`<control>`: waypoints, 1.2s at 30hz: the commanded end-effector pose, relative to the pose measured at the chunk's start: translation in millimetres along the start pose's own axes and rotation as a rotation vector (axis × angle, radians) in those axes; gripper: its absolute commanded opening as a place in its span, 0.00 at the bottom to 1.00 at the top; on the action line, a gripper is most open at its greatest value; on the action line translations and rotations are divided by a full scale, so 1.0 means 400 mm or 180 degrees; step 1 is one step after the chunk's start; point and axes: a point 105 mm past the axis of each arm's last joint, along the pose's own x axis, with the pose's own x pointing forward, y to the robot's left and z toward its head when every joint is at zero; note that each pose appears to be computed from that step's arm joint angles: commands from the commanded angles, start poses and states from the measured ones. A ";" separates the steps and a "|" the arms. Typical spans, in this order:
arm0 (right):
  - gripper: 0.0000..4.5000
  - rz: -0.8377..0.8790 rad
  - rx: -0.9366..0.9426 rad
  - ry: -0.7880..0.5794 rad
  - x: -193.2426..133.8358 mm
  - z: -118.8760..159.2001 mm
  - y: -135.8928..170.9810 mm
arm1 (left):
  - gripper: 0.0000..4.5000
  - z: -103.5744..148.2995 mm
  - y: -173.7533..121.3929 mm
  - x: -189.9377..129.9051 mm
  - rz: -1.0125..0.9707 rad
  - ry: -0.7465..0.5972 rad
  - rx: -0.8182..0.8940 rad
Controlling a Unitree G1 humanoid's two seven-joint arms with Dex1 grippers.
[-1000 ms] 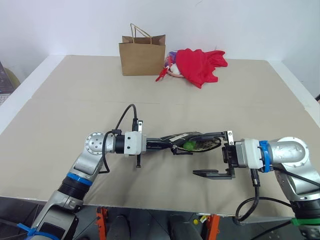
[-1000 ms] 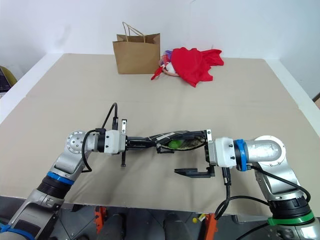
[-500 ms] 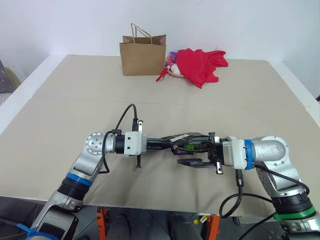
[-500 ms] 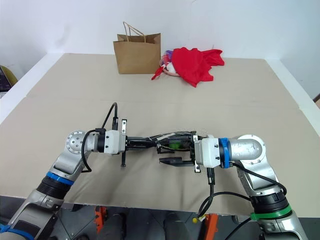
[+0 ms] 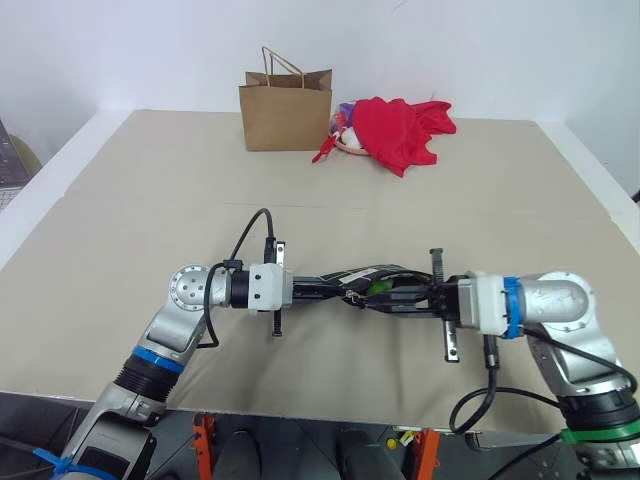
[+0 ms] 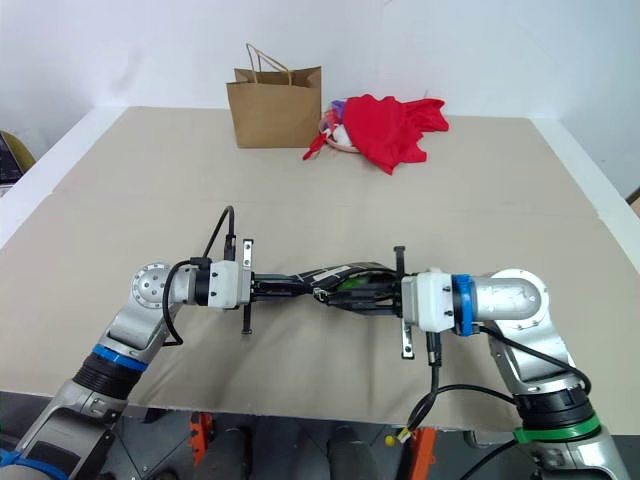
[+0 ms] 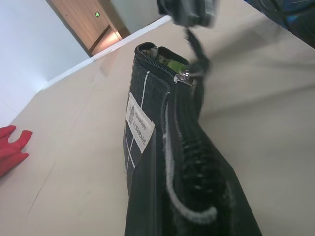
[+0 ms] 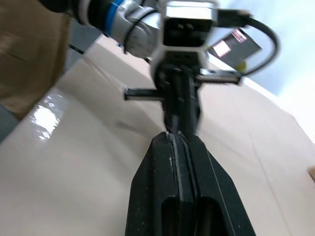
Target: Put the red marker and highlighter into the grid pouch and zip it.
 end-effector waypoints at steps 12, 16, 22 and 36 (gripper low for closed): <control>0.02 -0.0273 0.0056 0.0408 -0.111 -0.018 -0.009 | 0.00 -0.019 0.020 -0.043 0.0023 0.0148 0.0179; 0.02 -0.0332 0.0103 0.0544 -0.132 -0.034 -0.010 | 0.00 -0.026 0.029 -0.053 0.0057 0.0174 0.0182; 0.02 -0.0434 0.0263 0.0767 -0.163 -0.064 -0.003 | 0.00 -0.015 0.037 -0.058 0.0112 0.0084 0.0179; 0.02 -0.0847 0.0504 0.1181 -0.219 -0.097 -0.022 | 0.00 -0.019 0.025 -0.089 -0.0006 0.0118 0.0144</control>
